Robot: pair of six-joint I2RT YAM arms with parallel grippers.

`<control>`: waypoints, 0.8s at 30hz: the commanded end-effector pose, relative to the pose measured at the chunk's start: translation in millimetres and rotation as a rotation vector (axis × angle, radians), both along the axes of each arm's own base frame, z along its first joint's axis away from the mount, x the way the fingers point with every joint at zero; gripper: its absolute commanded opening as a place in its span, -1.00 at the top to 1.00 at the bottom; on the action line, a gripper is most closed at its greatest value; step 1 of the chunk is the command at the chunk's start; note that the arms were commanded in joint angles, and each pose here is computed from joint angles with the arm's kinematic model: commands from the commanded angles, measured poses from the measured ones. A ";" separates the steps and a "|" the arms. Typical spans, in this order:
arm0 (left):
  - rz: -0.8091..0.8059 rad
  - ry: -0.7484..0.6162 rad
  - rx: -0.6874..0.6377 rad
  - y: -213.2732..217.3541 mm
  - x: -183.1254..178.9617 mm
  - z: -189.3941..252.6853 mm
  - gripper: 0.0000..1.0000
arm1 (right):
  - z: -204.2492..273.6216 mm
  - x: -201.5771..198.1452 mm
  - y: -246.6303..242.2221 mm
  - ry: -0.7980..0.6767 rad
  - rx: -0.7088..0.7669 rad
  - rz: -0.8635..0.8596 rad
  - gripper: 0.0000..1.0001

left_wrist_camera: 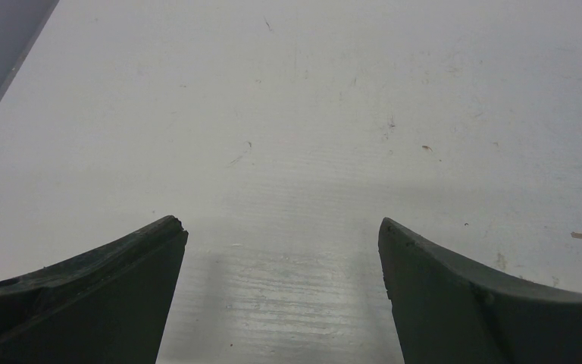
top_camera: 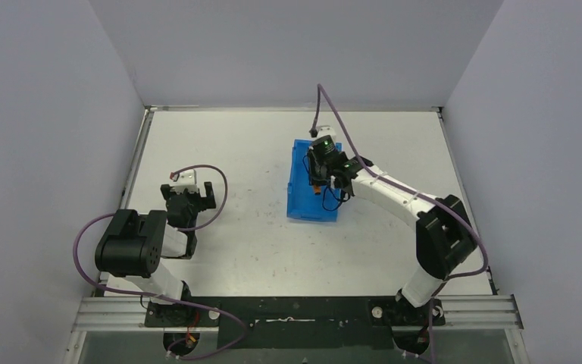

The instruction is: Put the screwdriver in the bin

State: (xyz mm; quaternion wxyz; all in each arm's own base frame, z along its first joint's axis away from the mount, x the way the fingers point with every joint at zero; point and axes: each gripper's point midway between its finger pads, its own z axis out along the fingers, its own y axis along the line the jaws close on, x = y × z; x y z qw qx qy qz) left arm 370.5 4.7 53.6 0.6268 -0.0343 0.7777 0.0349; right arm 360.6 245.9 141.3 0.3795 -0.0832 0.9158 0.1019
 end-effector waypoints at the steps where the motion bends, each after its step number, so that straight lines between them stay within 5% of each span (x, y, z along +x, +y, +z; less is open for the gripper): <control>1: 0.001 -0.067 -0.008 -1.2 10.4 19.0 -0.94 | -23.5 12.1 13.0 0.016 0.019 0.005 1.00; 10: 0.001 -0.067 -0.009 -1.2 10.4 18.8 -0.94 | -85.0 17.9 14.7 0.116 -0.040 -0.004 0.98; 19: 0.002 -0.068 -0.008 -1.2 10.5 19.0 -0.94 | -62.6 28.1 17.7 0.074 -0.013 -0.027 0.14; 24: 0.001 -0.069 -0.008 -1.2 10.7 19.4 -0.94 | -25.3 33.6 17.3 0.007 0.012 -0.035 0.09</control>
